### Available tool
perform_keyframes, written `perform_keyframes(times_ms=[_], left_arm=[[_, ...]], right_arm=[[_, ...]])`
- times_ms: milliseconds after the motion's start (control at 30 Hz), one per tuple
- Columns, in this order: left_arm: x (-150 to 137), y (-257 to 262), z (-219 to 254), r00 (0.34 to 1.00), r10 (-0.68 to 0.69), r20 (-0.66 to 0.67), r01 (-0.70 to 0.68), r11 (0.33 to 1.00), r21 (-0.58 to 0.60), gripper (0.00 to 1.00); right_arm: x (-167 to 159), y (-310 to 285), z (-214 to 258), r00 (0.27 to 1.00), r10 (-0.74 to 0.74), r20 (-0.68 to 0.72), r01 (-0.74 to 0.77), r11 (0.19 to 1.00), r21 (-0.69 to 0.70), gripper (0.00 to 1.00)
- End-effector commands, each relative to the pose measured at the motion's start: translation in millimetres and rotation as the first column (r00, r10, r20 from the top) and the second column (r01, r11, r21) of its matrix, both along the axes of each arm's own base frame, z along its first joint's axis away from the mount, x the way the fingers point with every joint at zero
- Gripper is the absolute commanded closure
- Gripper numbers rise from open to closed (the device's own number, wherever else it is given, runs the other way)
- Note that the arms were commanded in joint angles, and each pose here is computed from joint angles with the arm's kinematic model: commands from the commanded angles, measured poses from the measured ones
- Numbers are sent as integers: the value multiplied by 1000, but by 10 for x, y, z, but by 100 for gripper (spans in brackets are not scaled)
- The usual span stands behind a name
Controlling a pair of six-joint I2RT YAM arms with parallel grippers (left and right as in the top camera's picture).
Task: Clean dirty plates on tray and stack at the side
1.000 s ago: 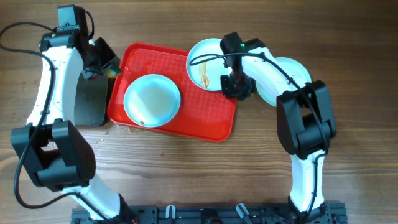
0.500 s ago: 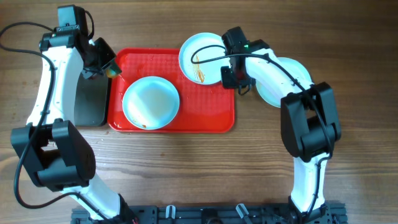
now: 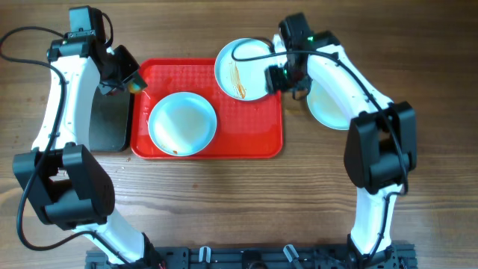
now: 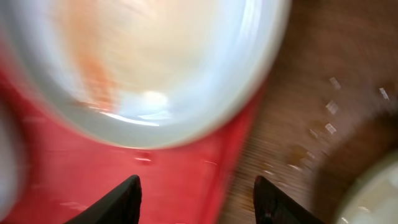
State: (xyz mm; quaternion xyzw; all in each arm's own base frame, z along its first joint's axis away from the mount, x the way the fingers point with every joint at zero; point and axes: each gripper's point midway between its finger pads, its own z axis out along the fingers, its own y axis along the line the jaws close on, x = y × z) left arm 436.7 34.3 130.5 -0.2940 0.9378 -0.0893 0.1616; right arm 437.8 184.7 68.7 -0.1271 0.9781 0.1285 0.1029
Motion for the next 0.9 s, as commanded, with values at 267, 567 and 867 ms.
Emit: perform_keyframes(times_ms=[267, 567, 867], left_arm=[[-170, -217, -16, 949, -315, -22, 315, 949, -13, 96], [-165, -278, -4, 938, -348, -4, 347, 937, -36, 96], [-185, -433, 5, 899, -436, 39, 437, 895, -91, 96]], right_arm=[[-393, 1382, -72, 990, 135, -45, -121, 964, 236, 46], [-326, 1748, -608, 993, 93, -72, -69, 955, 287, 66], [-269, 1804, -718, 997, 3, -73, 16, 965, 262, 96]])
